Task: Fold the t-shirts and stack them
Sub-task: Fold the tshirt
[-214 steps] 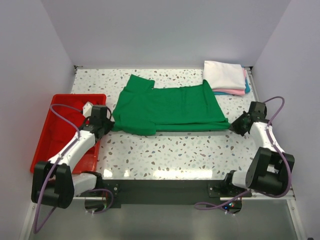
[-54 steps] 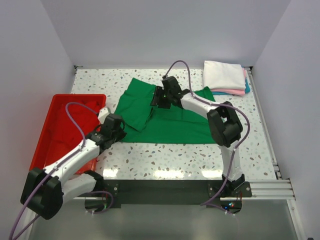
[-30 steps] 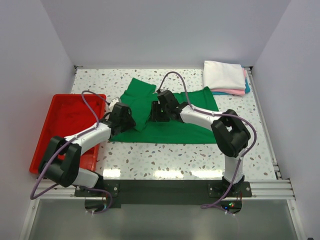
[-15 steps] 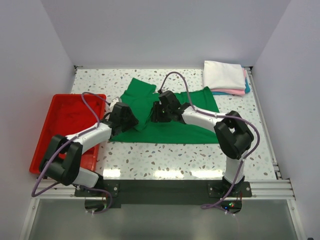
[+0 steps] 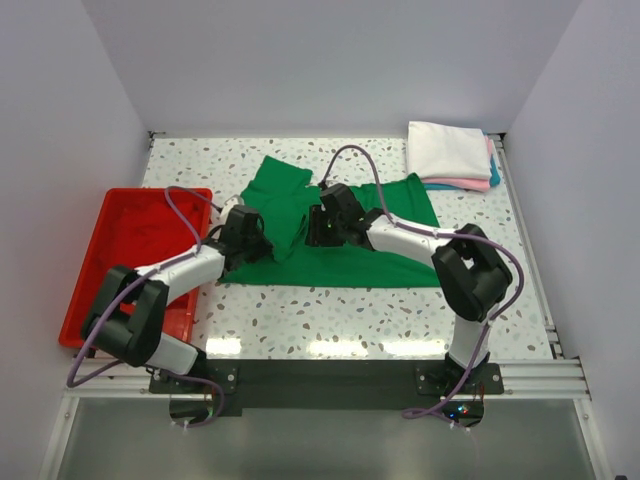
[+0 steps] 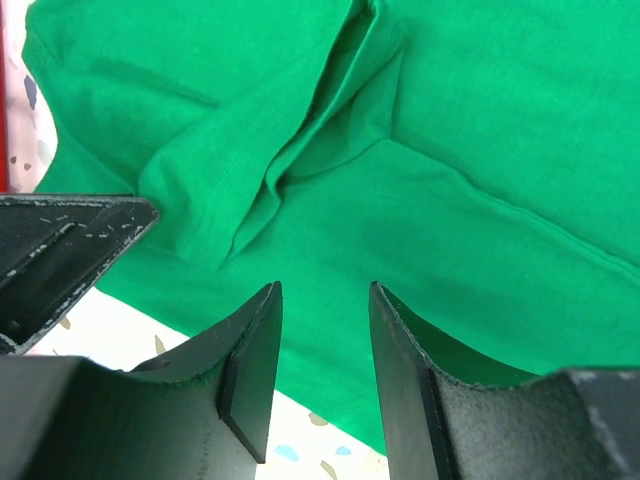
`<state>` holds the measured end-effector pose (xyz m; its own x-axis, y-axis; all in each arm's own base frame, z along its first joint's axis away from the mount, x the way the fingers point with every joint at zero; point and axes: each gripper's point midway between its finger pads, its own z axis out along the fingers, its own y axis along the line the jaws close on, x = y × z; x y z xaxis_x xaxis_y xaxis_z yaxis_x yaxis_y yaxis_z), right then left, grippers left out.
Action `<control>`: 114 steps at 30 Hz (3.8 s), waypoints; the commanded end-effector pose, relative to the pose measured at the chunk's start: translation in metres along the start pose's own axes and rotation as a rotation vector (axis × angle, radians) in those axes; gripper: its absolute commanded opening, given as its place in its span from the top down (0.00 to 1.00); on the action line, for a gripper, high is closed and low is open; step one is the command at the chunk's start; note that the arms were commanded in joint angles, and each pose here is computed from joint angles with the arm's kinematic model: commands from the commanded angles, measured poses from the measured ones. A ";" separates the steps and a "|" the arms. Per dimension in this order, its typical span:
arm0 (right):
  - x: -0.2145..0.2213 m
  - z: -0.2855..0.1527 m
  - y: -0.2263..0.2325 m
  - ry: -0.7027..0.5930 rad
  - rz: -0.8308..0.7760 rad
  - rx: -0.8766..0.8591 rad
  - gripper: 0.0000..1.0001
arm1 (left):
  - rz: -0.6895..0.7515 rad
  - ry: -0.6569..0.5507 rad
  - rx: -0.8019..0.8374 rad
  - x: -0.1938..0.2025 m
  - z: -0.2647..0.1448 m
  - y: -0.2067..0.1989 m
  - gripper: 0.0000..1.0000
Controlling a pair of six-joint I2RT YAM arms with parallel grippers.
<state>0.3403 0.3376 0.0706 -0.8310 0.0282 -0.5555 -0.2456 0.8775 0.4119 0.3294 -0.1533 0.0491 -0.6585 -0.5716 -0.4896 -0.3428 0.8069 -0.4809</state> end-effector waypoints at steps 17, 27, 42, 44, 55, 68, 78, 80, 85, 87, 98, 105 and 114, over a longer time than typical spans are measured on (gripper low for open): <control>-0.040 -0.030 -0.006 -0.138 -0.031 0.039 0.57 | -0.035 -0.084 0.087 -0.062 0.028 -0.043 1.00; -0.044 -0.023 -0.017 -0.143 -0.028 0.065 0.57 | -0.121 -0.082 0.101 -0.086 0.046 -0.038 1.00; -0.090 0.025 -0.013 -0.192 -0.068 0.034 0.56 | -0.146 -0.069 0.129 -0.105 0.066 -0.044 1.00; -0.096 0.035 -0.011 -0.200 -0.075 0.028 0.56 | -0.148 -0.071 0.126 -0.108 0.068 -0.044 1.00; -0.106 0.064 -0.007 -0.181 -0.083 0.032 0.56 | -0.144 -0.061 0.123 -0.109 0.071 -0.043 1.00; -0.096 0.081 -0.016 -0.146 -0.064 0.054 0.67 | -0.144 -0.060 0.128 -0.110 0.070 -0.044 1.00; -0.102 0.068 -0.020 -0.185 -0.031 0.091 0.94 | -0.144 -0.062 0.124 -0.108 0.066 -0.039 1.00; -0.101 0.064 -0.026 -0.193 -0.010 0.115 0.97 | -0.146 -0.067 0.128 -0.110 0.064 -0.039 1.00; -0.102 0.053 -0.034 -0.213 0.038 0.139 1.00 | -0.152 -0.070 0.129 -0.111 0.061 -0.036 1.00; -0.100 0.051 -0.039 -0.210 0.057 0.151 1.00 | -0.154 -0.072 0.130 -0.112 0.061 -0.034 1.00; -0.112 0.036 -0.043 -0.257 0.079 0.172 1.00 | -0.168 -0.079 0.139 -0.116 0.055 -0.029 1.00; -0.119 0.025 -0.043 -0.288 0.074 0.186 1.00 | -0.176 -0.078 0.148 -0.114 0.052 -0.025 1.00; -0.115 0.032 -0.051 -0.271 0.066 0.226 0.98 | -0.185 -0.073 0.172 -0.114 0.055 -0.025 1.00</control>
<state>0.4519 0.3133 0.0686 -0.7240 0.1622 -0.6704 -0.0799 0.9457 0.3151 0.4350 -0.1201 0.0528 -0.5891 -0.7047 -0.3954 -0.3858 0.6752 -0.6287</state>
